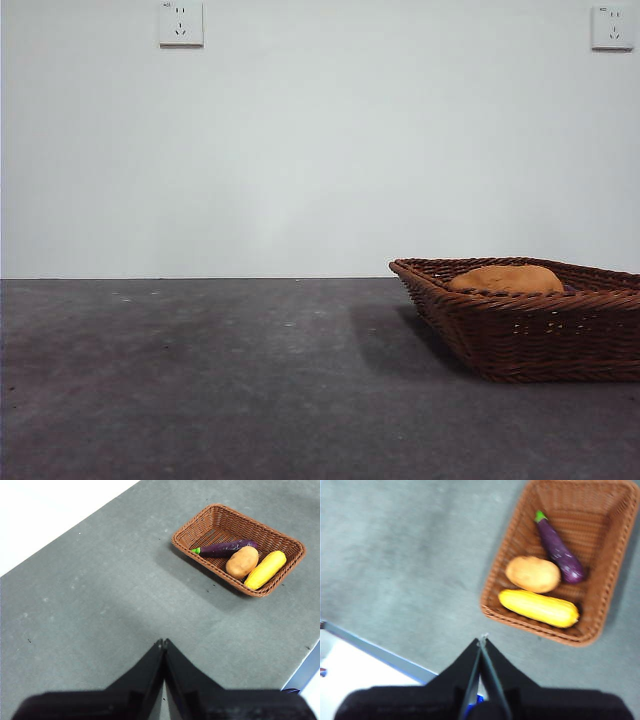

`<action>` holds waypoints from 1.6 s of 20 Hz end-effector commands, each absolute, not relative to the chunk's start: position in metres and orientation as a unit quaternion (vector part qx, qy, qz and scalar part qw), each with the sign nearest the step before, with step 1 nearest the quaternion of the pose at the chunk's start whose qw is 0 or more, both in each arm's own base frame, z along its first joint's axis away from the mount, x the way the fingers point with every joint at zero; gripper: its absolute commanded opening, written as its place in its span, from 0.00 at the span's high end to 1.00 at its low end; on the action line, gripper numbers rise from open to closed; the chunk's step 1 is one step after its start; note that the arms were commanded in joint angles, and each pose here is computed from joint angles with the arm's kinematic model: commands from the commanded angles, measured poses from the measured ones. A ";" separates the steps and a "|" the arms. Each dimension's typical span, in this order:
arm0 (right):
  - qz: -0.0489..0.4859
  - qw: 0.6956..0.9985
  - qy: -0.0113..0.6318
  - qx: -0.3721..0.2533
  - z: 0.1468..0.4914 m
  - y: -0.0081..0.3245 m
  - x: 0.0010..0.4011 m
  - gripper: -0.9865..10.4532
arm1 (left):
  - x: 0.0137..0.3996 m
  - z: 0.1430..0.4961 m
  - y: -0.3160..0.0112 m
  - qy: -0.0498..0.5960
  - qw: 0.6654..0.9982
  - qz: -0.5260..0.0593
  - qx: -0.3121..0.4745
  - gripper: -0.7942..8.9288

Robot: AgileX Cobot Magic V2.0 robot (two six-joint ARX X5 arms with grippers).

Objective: Help me put the vegetables on the table into the basket

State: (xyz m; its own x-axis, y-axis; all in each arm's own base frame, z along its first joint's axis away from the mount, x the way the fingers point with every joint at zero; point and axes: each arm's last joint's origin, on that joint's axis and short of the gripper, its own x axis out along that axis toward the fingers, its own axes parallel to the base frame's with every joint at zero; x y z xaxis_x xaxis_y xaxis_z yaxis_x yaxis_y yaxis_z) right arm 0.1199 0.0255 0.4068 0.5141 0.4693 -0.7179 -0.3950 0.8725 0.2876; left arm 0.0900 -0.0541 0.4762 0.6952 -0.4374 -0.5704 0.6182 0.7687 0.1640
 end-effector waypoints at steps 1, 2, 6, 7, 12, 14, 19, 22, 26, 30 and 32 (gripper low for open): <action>0.232 0.858 0.457 0.044 0.399 0.026 0.129 0.91 | 0.093 0.475 -0.056 0.263 0.903 -0.292 0.172 0.92; 0.226 0.856 0.464 0.042 0.397 0.026 0.134 0.91 | 0.095 0.475 -0.057 0.266 0.902 -0.292 0.172 0.92; 0.190 0.848 0.494 0.026 0.389 0.026 0.152 0.91 | 0.101 0.473 -0.061 0.275 0.899 -0.292 0.174 0.92; 0.181 0.846 0.500 0.022 0.387 0.026 0.156 0.91 | 0.102 0.472 -0.061 0.277 0.898 -0.292 0.175 0.92; 0.144 0.835 0.530 0.003 0.377 0.026 0.175 0.91 | 0.109 0.470 -0.065 0.289 0.895 -0.292 0.172 0.92; 0.133 0.832 0.539 -0.004 0.374 0.026 0.180 0.91 | 0.111 0.471 -0.067 0.292 0.899 -0.289 0.151 0.92; 0.128 0.825 0.551 -0.006 0.369 0.026 0.188 0.91 | 0.102 0.488 -0.058 0.192 0.926 -0.284 0.155 0.92; 0.128 0.824 0.551 -0.006 0.369 0.026 0.188 0.91 | 0.086 0.507 -0.037 0.076 0.947 -0.264 0.168 0.92; 0.128 0.824 0.551 -0.006 0.369 0.026 0.188 0.91 | 0.062 0.496 -0.018 0.000 0.957 -0.245 0.156 0.92; 0.128 0.824 0.551 -0.006 0.369 0.026 0.188 0.91 | 0.066 0.433 -0.012 -0.040 0.968 -0.190 0.162 0.92; 0.128 0.824 0.551 -0.006 0.369 0.026 0.188 0.91 | 0.074 0.390 -0.011 -0.053 0.972 -0.178 0.141 0.92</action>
